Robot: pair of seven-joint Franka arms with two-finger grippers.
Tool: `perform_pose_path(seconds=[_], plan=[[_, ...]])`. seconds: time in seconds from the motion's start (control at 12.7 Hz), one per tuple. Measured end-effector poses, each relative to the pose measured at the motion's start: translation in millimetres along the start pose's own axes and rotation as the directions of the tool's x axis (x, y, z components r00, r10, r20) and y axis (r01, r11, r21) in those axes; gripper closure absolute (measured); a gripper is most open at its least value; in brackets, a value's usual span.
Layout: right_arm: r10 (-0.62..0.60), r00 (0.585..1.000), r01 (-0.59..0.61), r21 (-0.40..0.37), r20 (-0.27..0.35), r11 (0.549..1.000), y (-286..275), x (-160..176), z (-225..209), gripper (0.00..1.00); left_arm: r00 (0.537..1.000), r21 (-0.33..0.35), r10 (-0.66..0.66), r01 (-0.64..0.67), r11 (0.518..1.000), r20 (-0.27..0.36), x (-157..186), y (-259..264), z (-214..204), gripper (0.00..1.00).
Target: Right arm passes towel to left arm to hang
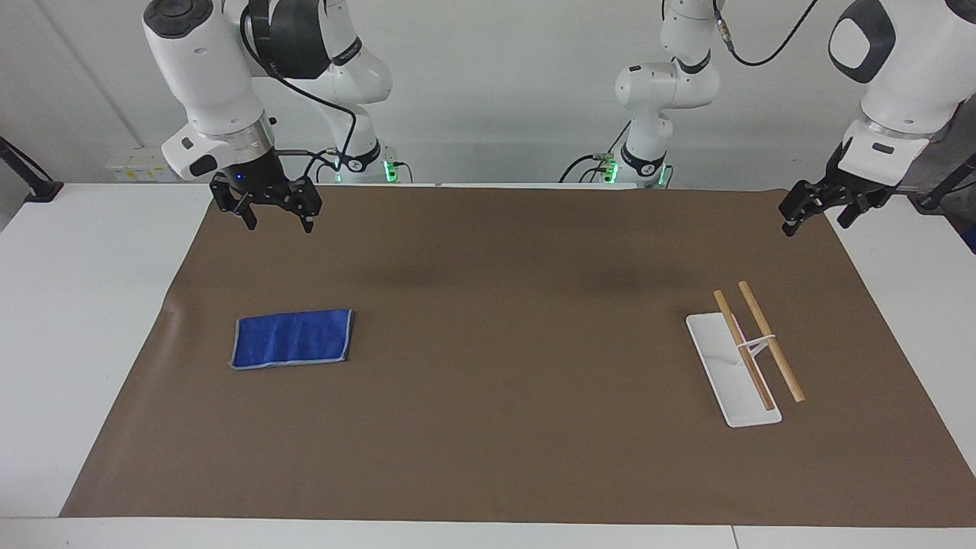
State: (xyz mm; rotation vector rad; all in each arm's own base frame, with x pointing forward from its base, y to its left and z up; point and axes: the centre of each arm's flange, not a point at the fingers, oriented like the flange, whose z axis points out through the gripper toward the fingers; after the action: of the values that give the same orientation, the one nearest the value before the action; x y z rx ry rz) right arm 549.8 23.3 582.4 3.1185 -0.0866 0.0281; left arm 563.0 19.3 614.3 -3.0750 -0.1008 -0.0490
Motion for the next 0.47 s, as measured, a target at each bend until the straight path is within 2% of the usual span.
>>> perform_pose_path(seconds=[0.47], plan=[[0.005, 1.000, -0.005, 0.000, 0.000, 1.000, 2.8, 0.3, 0.1, 0.00, 1.000, 0.000, 0.000, 0.000, 1.000, 0.000, 0.0, 0.0, 0.0, 0.00]])
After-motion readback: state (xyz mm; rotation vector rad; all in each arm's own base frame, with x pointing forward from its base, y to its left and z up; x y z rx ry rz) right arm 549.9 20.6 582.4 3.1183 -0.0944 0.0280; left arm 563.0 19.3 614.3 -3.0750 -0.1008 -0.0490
